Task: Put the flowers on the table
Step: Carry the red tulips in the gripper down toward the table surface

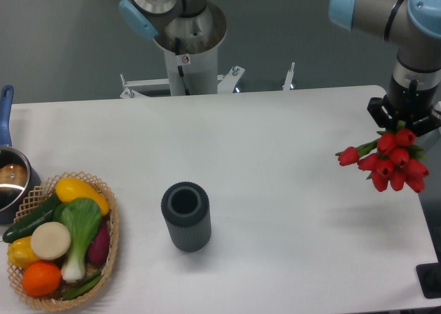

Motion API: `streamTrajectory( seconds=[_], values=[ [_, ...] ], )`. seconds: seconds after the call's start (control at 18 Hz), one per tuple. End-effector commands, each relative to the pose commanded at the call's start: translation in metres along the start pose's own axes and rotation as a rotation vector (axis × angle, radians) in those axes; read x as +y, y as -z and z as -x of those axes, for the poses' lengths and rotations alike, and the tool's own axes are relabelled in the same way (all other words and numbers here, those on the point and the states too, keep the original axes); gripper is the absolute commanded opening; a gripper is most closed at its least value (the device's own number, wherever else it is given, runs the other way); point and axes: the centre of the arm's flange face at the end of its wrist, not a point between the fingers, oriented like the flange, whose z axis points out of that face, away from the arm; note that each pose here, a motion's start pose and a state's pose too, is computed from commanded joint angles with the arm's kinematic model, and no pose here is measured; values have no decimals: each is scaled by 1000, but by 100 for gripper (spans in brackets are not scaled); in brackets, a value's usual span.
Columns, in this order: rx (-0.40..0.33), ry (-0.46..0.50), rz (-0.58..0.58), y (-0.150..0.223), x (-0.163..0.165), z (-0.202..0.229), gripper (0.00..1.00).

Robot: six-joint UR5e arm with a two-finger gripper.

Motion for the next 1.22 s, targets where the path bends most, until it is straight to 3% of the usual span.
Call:
streamTrajectory(
  seconds=[0.56,0.72,0.94,1.22],
  values=[
    [36,-43,19,-23,-30,-24,4],
    [43,-60,36,-30,-58,-39,5],
    [76,-33,44,-55,-88,-55,17],
    [119,-64,55,-100,-126,-77,39]
  ],
)
